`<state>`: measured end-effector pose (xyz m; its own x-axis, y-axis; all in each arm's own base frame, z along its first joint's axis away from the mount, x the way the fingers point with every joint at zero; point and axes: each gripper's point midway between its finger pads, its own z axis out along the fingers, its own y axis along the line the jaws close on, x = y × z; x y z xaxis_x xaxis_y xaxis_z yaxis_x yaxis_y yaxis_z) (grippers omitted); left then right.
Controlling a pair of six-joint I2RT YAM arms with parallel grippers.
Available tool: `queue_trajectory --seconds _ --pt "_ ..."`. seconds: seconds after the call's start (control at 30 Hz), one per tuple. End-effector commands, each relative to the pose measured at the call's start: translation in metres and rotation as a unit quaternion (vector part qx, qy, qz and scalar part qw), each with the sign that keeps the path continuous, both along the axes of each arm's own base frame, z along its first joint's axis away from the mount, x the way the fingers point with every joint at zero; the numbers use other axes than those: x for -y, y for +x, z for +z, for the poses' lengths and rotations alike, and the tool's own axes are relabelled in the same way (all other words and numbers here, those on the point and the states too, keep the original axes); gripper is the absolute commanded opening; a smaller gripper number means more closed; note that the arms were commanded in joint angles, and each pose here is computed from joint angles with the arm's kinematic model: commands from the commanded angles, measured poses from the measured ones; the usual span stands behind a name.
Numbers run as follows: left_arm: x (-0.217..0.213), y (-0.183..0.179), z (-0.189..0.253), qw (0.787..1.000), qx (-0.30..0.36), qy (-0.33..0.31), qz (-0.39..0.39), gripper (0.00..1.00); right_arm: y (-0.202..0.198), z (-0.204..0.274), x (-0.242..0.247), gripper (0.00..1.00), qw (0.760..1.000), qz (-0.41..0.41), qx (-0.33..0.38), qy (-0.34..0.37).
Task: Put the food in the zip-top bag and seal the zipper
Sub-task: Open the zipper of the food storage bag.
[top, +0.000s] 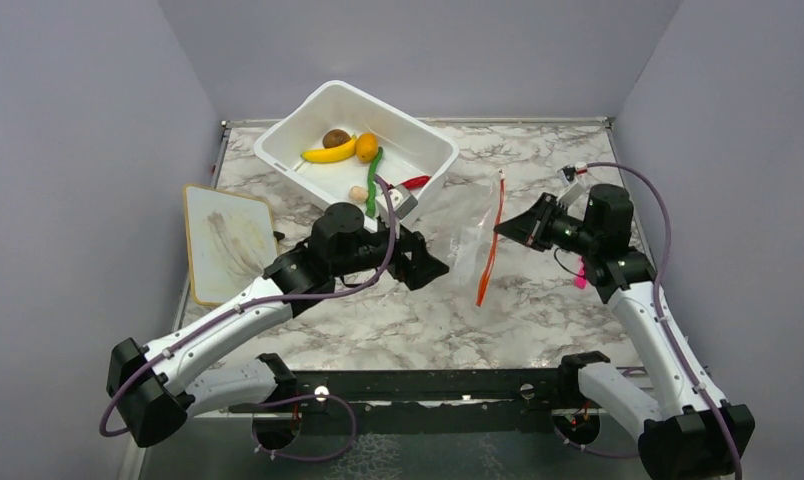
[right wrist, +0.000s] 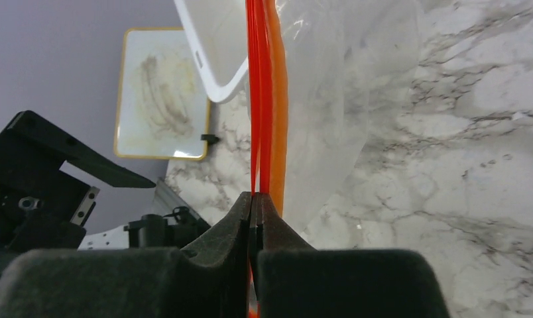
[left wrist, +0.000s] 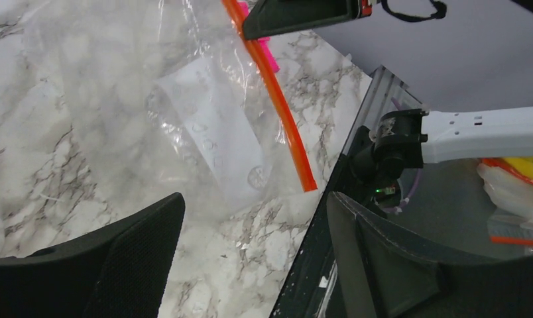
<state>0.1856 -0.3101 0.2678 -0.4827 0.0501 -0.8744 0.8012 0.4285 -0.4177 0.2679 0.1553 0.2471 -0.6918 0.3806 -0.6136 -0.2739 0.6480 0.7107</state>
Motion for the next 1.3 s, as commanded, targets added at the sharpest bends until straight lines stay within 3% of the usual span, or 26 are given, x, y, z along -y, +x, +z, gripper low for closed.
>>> queue_trajectory --seconds 0.0,0.1,0.37,0.6,0.9,1.07,1.27 --pt "0.024 0.004 0.012 0.998 0.005 -0.058 0.023 0.82 -0.020 0.021 -0.023 0.01 0.994 0.052 0.007 0.093" --pt "0.044 -0.001 0.011 0.997 -0.006 -0.080 0.009 0.83 -0.021 0.022 -0.021 0.01 0.994 0.037 0.005 0.100" --pt "0.090 -0.014 -0.005 0.999 0.005 -0.047 -0.011 0.81 -0.026 0.014 -0.027 0.01 0.990 0.049 -0.023 0.128" --pt "0.101 -0.006 -0.018 1.000 0.020 -0.015 0.013 0.73 -0.026 0.011 -0.025 0.01 0.992 0.040 -0.019 0.122" --pt "0.105 0.013 -0.033 0.996 0.046 0.044 0.065 0.72 -0.027 0.006 -0.026 0.01 0.991 0.048 -0.024 0.119" --pt "0.106 0.016 -0.033 0.994 0.058 0.054 0.077 0.57 -0.029 0.002 -0.025 0.01 0.992 0.047 -0.026 0.116" --pt "0.101 0.018 -0.036 0.993 0.058 0.058 0.087 0.17 -0.027 -0.003 -0.023 0.01 0.995 0.057 -0.021 0.083"
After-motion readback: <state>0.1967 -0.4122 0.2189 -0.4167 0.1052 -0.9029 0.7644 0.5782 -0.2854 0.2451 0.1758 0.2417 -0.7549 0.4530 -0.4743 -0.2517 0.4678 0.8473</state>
